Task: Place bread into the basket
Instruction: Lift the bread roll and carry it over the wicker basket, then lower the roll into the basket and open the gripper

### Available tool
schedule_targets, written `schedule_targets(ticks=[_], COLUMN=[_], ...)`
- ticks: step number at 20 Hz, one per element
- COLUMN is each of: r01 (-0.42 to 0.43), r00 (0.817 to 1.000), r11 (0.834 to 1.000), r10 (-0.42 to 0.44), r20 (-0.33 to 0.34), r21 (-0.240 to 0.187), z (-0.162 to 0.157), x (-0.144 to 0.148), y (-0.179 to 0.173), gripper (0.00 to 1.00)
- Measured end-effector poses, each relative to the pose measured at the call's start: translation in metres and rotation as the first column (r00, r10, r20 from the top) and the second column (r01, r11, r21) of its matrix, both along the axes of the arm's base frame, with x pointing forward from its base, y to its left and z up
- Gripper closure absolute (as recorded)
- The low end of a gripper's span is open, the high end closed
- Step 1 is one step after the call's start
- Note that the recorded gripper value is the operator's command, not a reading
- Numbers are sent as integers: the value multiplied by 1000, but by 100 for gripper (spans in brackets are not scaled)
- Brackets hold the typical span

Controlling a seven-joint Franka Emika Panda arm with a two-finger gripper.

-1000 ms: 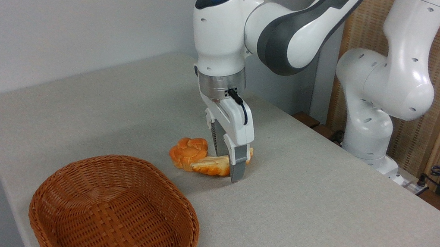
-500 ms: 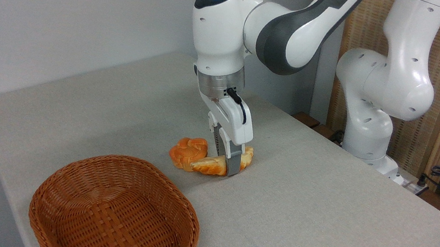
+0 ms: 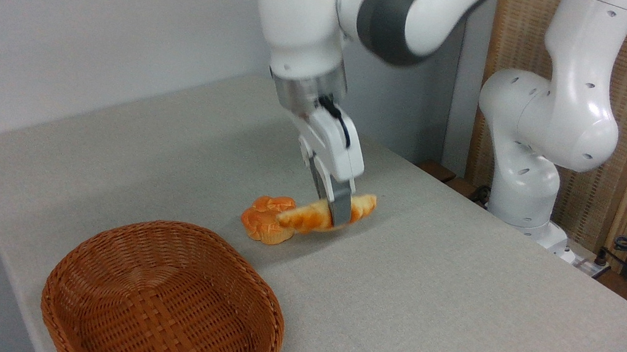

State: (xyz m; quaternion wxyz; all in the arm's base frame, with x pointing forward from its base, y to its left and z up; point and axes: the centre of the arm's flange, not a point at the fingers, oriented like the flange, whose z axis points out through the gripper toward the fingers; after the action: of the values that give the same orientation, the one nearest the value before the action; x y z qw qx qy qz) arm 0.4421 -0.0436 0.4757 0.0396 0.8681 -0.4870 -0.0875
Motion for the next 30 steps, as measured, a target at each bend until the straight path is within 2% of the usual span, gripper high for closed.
schedule_targets(ticks=[1, 2, 3, 4, 7, 8, 9, 10, 14, 16, 30], r01=[2, 1, -2, -2, 10, 14, 16, 17, -3, -12, -3], r00=[1000, 1000, 1000, 999, 996, 995, 993, 990, 968, 962, 964], r11=[1000, 1000, 1000, 1000, 1000, 1000, 1000, 1000, 1000, 1000, 1000], r10=[-2, -1, 3, 3, -11, -15, -17, -18, 2, 11, 6], r20=[-1, 3, 21, 32, 89, 100, 114, 143, 251, 274, 264], r21=[-4, -5, -5, -3, 7, 10, 11, 12, 5, 2, -13], z=[24, 36, 55, 64, 83, 81, 78, 75, 72, 69, 55], x=[15, 24, 43, 55, 125, 145, 162, 176, 204, 209, 212], y=[8, 10, 12, 11, -5, -10, -13, -16, -19, -20, -45], gripper=[68, 61, 59, 55, 38, 26, 3, 0, 0, 0, 0])
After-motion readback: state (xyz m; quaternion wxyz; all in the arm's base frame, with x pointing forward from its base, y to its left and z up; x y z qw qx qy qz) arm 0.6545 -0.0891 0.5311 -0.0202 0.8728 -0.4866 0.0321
